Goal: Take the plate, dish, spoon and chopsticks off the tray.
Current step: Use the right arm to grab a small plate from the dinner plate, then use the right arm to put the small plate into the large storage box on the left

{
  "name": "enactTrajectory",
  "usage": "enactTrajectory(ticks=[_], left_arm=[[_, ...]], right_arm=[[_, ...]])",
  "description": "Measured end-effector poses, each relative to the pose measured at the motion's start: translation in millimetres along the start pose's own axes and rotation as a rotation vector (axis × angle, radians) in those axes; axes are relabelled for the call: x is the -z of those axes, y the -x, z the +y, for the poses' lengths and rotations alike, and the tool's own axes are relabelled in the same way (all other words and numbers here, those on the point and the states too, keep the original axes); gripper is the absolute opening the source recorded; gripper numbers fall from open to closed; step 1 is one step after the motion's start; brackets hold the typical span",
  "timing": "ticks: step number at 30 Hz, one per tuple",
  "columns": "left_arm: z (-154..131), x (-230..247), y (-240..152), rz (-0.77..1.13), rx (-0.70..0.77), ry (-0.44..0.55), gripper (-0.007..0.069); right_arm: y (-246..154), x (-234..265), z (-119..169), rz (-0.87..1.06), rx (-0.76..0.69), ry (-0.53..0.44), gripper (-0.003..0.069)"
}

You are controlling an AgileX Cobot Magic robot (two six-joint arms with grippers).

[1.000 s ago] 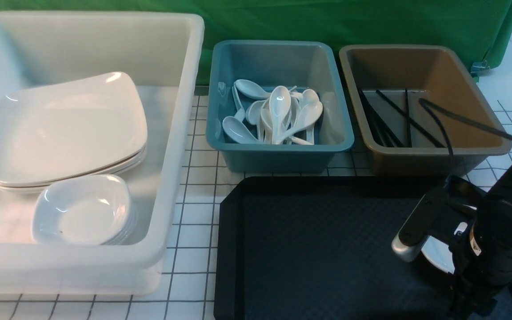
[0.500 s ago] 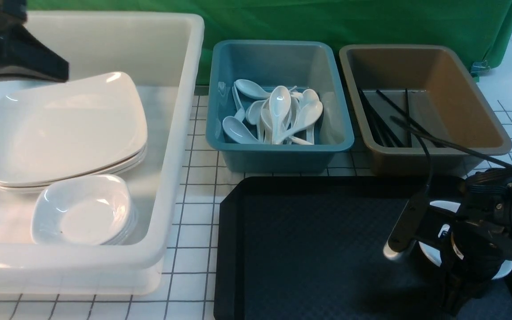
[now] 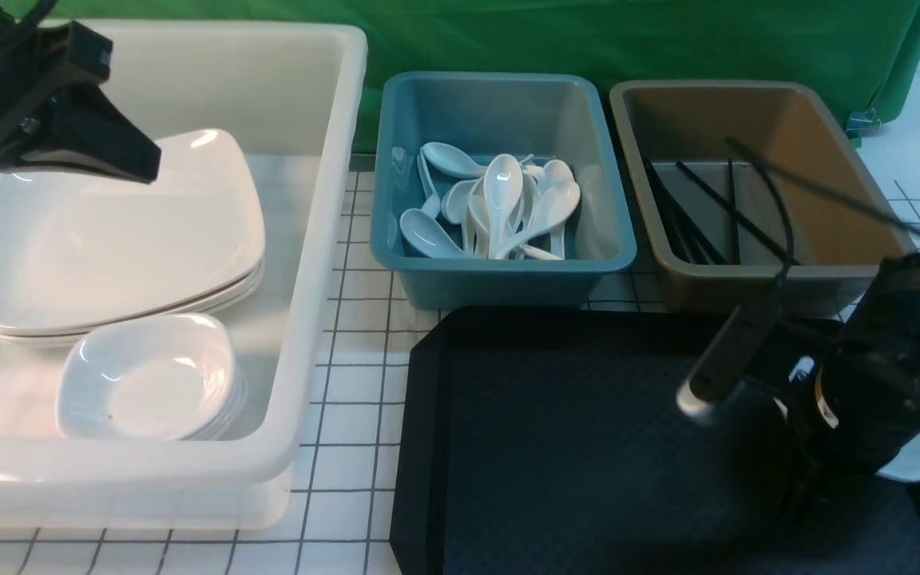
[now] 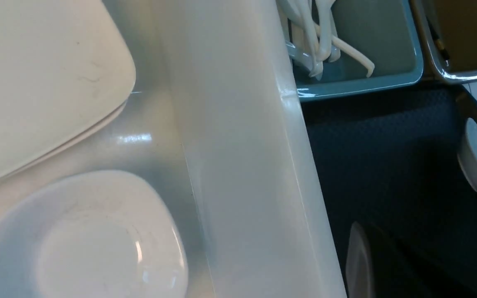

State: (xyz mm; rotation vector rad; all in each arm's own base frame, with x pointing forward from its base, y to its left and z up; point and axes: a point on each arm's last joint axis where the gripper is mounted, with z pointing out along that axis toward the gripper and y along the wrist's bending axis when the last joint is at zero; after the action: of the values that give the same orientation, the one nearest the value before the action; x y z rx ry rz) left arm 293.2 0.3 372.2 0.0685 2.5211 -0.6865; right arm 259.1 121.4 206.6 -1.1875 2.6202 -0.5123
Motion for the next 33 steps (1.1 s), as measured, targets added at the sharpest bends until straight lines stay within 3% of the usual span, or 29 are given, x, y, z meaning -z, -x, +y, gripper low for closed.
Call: enactTrajectory(ticks=[5,9,14,17,25,33], left_arm=[[1,2,3,-0.038,-0.002,0.023,0.0004],[2,3,3,-0.040,0.026,0.018,0.0004],[20,33,12,-0.151,0.149,-0.040,0.0004],[37,59,15,-0.242,0.205,-0.001,0.0004],[51,97,-2,-0.298,0.240,0.198,0.0004],[50,101,-6,-0.289,0.234,0.241,0.0004]], right_arm=[[27,116,15,-0.347,-0.030,0.161,0.0073],[38,175,29,-0.559,0.030,0.258,0.0073],[80,235,72,-0.820,0.255,0.417,0.0073],[117,238,98,-0.864,0.354,0.460,0.0073],[217,193,159,-0.896,0.580,0.410,0.0073],[266,129,191,-0.851,0.655,0.314,0.0073]])
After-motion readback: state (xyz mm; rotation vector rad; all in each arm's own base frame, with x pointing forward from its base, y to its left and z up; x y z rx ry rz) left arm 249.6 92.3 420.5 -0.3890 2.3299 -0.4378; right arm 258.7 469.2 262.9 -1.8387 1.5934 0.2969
